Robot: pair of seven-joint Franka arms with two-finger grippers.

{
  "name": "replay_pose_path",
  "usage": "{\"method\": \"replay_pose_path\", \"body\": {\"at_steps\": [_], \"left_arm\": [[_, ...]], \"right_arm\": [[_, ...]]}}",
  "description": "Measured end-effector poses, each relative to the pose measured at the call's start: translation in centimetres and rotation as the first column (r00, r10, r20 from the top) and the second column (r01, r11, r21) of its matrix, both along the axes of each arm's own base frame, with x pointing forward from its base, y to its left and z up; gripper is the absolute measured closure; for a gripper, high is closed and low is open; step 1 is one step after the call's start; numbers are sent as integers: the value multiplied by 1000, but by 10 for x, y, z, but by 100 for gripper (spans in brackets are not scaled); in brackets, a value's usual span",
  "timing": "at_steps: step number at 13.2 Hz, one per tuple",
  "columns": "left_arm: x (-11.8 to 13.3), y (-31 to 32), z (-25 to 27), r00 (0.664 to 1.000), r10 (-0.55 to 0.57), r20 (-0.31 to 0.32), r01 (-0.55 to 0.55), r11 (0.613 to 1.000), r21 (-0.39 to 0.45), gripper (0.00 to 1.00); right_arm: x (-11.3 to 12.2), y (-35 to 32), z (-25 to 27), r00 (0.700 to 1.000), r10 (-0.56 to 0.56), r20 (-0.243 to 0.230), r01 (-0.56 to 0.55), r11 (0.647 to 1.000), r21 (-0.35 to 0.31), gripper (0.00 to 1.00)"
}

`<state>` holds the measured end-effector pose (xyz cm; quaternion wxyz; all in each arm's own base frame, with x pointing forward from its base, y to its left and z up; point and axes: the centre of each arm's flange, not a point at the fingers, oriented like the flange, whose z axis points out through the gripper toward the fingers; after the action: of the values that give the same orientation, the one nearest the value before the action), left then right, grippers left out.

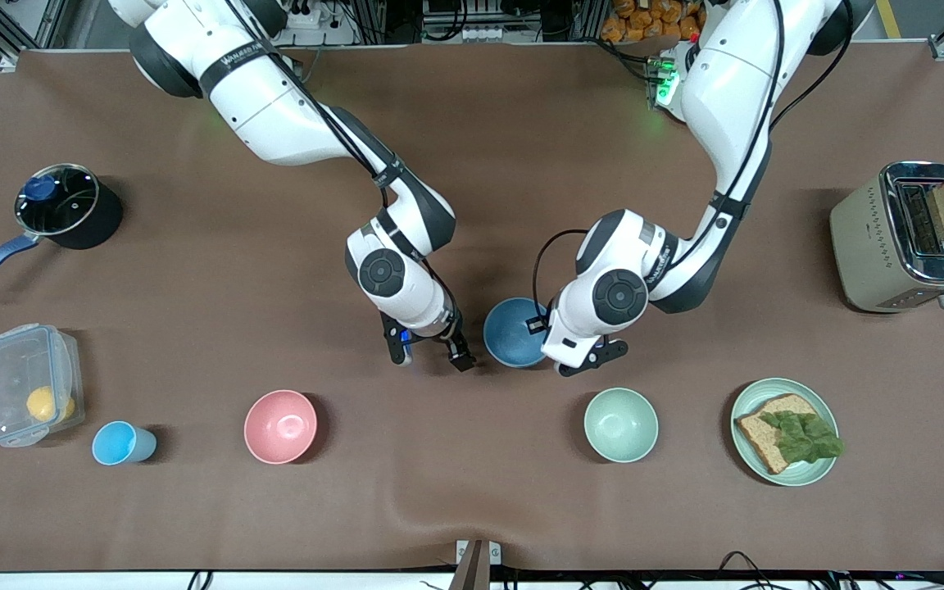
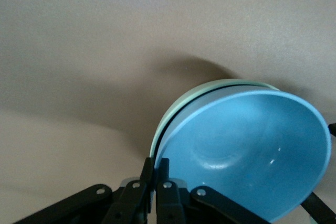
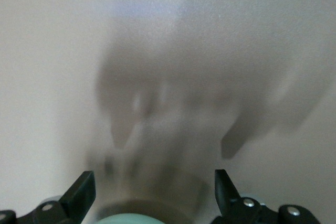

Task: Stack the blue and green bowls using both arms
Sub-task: 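Open the left gripper to release the blue bowl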

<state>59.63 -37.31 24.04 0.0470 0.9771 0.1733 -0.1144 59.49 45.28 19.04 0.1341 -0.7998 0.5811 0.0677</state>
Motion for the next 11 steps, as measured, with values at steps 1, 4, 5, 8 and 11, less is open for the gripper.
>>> {"method": "replay_pose_path", "body": {"at_steps": [1, 4, 5, 8, 11], "left_arm": [[-1, -1, -1, 1000, 3, -5, -3, 1000, -4, 95], [-1, -2, -3, 1000, 9, -12, -9, 1000, -10, 80], [-1, -2, -3, 1000, 9, -11, -10, 1000, -11, 70], [5, 0, 4, 1000, 17, 7, -17, 1000, -19, 39], [24, 12, 46, 996, 46, 73, -43, 998, -45, 10]], "right_arm": [[0, 0, 0, 1000, 0, 0, 0, 1000, 0, 0], [0, 0, 0, 1000, 0, 0, 0, 1000, 0, 0], [0, 0, 0, 1000, 0, 0, 0, 1000, 0, 0], [-1, 1, 0, 1000, 2, 0, -2, 1000, 0, 0], [-2, 3, 0, 1000, 5, -1, -5, 1000, 1, 0]]}}
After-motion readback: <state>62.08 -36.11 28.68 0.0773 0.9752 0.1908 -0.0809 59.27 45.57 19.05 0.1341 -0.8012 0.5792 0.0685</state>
